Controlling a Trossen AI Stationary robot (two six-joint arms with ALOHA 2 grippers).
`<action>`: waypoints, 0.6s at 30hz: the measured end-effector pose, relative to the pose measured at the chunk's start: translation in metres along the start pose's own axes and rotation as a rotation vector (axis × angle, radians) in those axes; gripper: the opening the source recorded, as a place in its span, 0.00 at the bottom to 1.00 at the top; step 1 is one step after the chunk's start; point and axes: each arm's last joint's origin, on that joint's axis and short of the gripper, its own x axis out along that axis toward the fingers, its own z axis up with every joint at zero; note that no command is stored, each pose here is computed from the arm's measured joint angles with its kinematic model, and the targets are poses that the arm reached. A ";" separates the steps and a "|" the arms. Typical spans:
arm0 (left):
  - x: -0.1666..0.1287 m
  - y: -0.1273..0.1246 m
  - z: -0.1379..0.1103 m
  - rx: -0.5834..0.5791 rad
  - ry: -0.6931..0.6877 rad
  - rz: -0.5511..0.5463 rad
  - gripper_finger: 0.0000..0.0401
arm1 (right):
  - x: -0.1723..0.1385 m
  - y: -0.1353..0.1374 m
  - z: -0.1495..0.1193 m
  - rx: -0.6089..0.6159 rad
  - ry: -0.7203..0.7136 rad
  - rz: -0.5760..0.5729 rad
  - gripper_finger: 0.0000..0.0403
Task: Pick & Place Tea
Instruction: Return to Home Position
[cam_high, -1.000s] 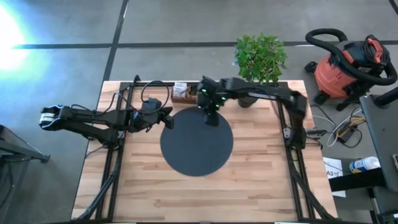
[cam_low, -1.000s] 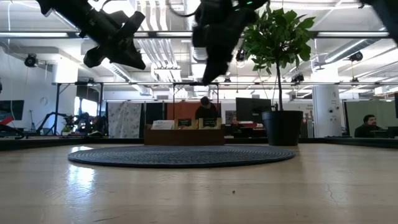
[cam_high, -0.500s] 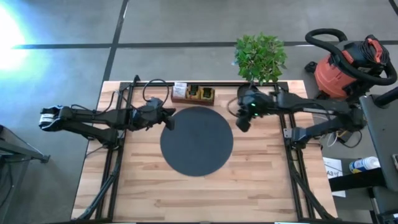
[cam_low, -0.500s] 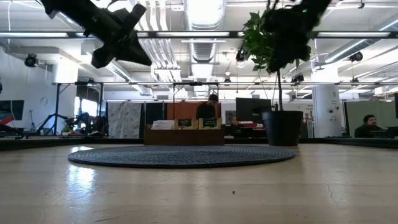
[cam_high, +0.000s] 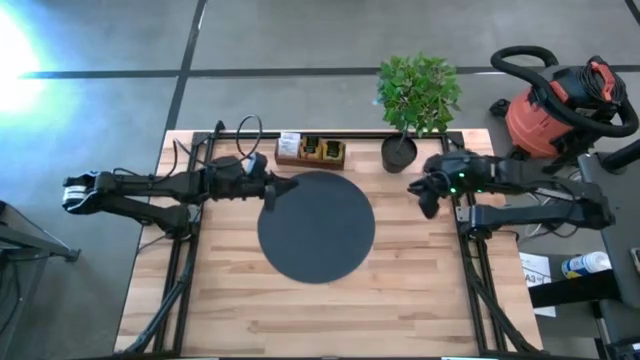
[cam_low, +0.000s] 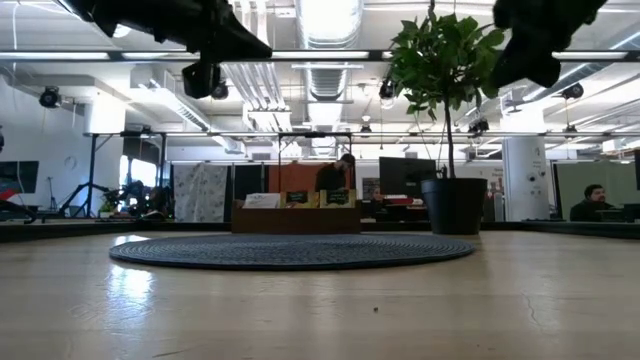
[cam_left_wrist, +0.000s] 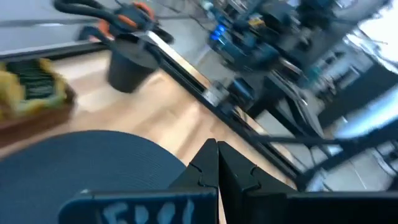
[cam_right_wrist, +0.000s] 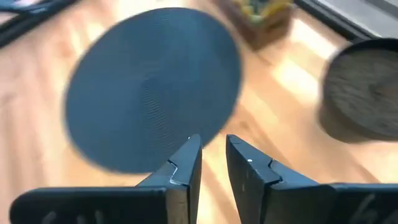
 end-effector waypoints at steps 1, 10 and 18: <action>0.000 0.001 0.000 -0.014 -0.011 0.013 0.00 | -0.004 -0.001 -0.003 -0.022 -0.004 0.036 0.18; 0.002 -0.009 -0.005 -0.127 0.011 -0.047 0.00 | -0.033 -0.013 -0.028 -0.074 -0.116 0.149 0.20; 0.016 -0.009 -0.029 -0.011 0.076 -0.055 0.00 | -0.031 -0.024 -0.063 -0.066 -0.195 0.354 0.19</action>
